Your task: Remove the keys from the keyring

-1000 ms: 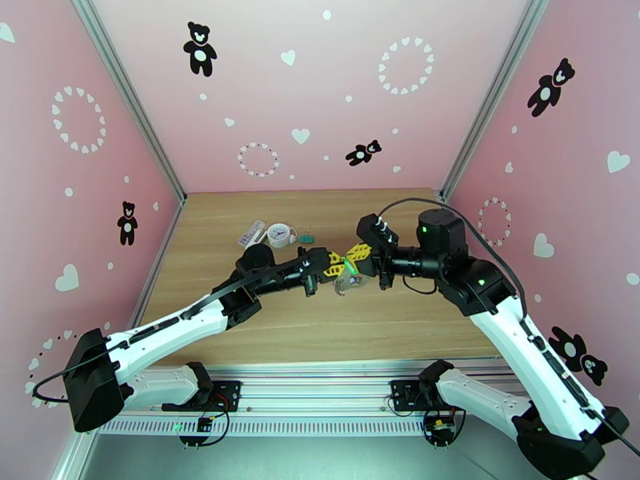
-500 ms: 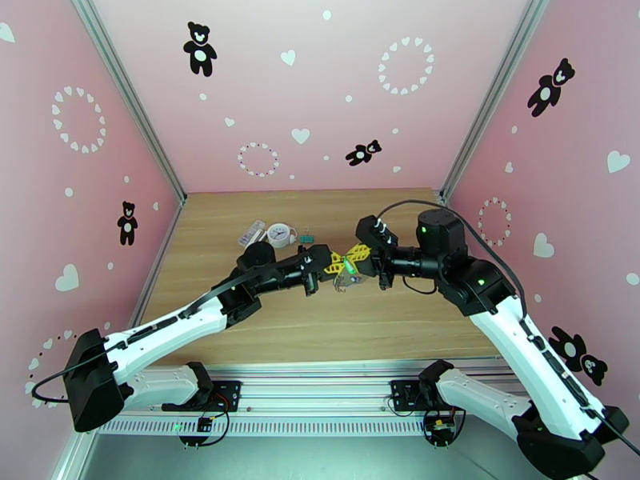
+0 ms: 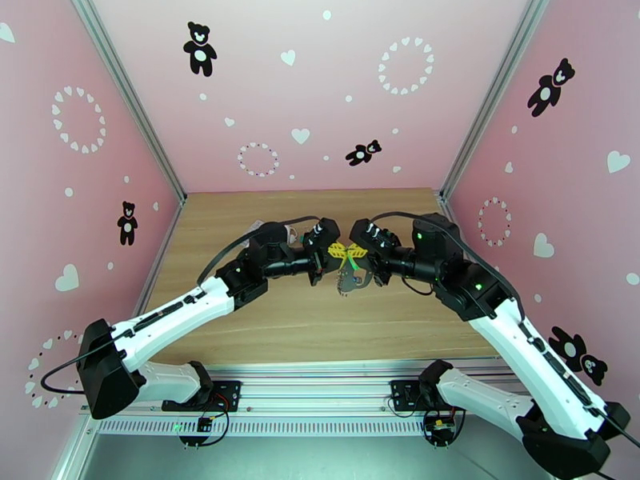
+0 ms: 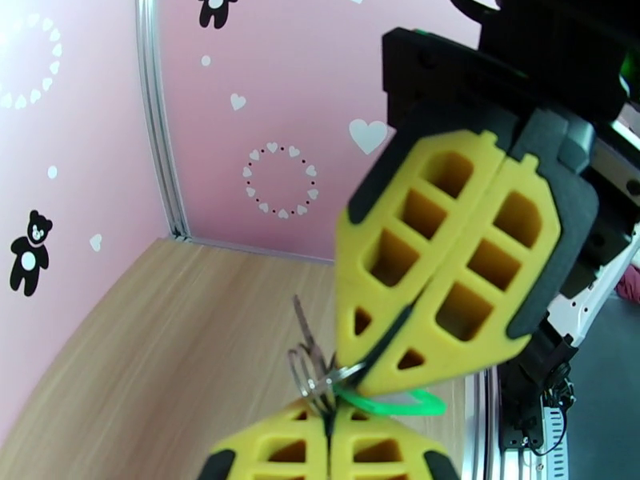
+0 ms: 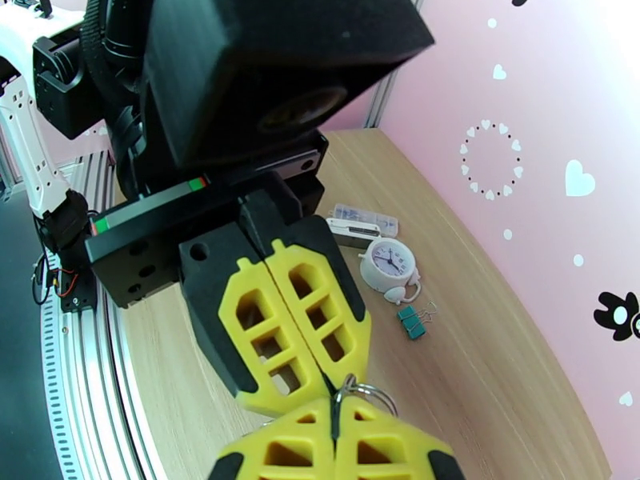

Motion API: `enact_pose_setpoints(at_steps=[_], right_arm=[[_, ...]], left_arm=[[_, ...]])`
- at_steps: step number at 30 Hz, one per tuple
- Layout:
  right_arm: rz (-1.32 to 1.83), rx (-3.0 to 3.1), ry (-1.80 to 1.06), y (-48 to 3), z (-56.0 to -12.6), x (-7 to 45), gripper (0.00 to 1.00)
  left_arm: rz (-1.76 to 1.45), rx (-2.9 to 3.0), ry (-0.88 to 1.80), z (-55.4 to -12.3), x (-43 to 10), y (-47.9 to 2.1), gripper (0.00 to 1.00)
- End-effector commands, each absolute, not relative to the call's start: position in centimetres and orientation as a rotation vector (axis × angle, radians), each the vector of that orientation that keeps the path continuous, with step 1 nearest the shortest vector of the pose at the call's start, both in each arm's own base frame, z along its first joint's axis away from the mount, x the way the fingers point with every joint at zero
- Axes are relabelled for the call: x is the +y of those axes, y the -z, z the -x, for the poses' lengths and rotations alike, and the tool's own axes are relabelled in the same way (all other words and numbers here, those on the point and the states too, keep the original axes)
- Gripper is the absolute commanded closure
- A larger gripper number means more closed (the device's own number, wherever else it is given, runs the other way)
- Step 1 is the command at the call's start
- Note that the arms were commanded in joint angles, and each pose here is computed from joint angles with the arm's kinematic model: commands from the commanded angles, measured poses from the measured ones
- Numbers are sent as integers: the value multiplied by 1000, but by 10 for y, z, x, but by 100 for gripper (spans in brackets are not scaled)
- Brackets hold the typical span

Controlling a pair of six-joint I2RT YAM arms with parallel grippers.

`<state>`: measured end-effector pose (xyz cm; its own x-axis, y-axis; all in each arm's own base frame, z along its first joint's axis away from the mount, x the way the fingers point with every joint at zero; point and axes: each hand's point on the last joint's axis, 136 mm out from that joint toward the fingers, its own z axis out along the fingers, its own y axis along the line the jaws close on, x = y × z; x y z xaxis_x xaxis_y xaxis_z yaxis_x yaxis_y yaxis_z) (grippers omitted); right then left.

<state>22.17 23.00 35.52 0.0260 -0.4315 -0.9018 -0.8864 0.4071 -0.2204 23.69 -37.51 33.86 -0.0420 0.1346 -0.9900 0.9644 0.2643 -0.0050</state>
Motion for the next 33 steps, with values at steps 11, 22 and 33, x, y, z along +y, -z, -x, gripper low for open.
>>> enact_pose_setpoints(at_steps=[11,22,33], right_arm=[[1139,1599,-754,-357,-224,234,100],[1144,1550,-933,-377,-207,233,100],[1161,1512,-1053,-390,-196,240,100]], left_arm=[[-1062,1282,890,-225,-349,-363,63],[-1103,1140,745,-215,-332,-353,54],[-1145,1058,738,-208,-339,-355,51]])
